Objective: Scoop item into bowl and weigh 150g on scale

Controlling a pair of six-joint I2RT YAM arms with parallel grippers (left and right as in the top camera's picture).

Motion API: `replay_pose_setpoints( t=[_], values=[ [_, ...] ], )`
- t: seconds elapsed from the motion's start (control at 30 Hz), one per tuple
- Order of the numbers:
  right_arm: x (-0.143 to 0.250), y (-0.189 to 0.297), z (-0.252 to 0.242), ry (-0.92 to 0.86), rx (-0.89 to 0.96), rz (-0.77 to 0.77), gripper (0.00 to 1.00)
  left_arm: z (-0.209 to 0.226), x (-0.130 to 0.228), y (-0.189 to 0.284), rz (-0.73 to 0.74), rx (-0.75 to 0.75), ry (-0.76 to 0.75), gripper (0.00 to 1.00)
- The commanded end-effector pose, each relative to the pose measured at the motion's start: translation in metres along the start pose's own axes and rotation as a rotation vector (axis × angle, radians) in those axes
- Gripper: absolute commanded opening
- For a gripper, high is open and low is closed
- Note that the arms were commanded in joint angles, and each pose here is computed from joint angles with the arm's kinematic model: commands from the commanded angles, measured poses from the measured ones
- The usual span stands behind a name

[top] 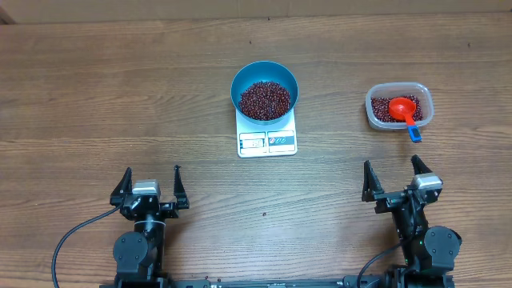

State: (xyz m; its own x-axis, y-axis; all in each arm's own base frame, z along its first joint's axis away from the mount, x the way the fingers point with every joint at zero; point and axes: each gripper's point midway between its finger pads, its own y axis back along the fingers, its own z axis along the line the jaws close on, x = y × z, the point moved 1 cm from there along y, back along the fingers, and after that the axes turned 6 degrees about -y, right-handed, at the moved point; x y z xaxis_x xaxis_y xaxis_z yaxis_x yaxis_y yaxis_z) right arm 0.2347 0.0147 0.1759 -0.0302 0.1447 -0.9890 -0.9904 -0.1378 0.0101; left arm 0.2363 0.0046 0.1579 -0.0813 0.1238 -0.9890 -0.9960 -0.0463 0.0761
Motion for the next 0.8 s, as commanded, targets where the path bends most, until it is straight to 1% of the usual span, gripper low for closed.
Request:
replay_pose_setpoints(
  t=[0.0, 0.07, 0.13, 0.2, 0.43, 0.77],
  values=[
    [0.002, 0.0, 0.0, -0.033, 0.001, -0.004, 1.0, 0.003, 0.0, 0.0, -0.005, -0.016, 0.014, 1.0],
    [0.003, 0.0, -0.001, -0.052, 0.013, -0.003, 1.0, 0.003, 0.0, 0.0, -0.005, -0.016, 0.014, 0.99],
    [0.004, 0.0, -0.009, -0.121, 0.086, -0.007, 1.0, 0.003, 0.0, 0.0, -0.005, -0.016, 0.014, 1.0],
    [0.005, 0.0, -0.009, -0.123, 0.098, -0.007, 1.0, 0.003, 0.0, 0.0, -0.005, -0.016, 0.014, 1.0],
    [0.006, -0.001, 0.001, -0.108, 0.054, 0.004, 1.0, 0.003, 0.0, 0.0, -0.005, -0.016, 0.014, 0.99],
    [0.007, -0.002, 0.004, -0.107, 0.036, 0.007, 1.0, 0.003, 0.0, 0.0, -0.005, -0.016, 0.014, 0.99]
  ],
)
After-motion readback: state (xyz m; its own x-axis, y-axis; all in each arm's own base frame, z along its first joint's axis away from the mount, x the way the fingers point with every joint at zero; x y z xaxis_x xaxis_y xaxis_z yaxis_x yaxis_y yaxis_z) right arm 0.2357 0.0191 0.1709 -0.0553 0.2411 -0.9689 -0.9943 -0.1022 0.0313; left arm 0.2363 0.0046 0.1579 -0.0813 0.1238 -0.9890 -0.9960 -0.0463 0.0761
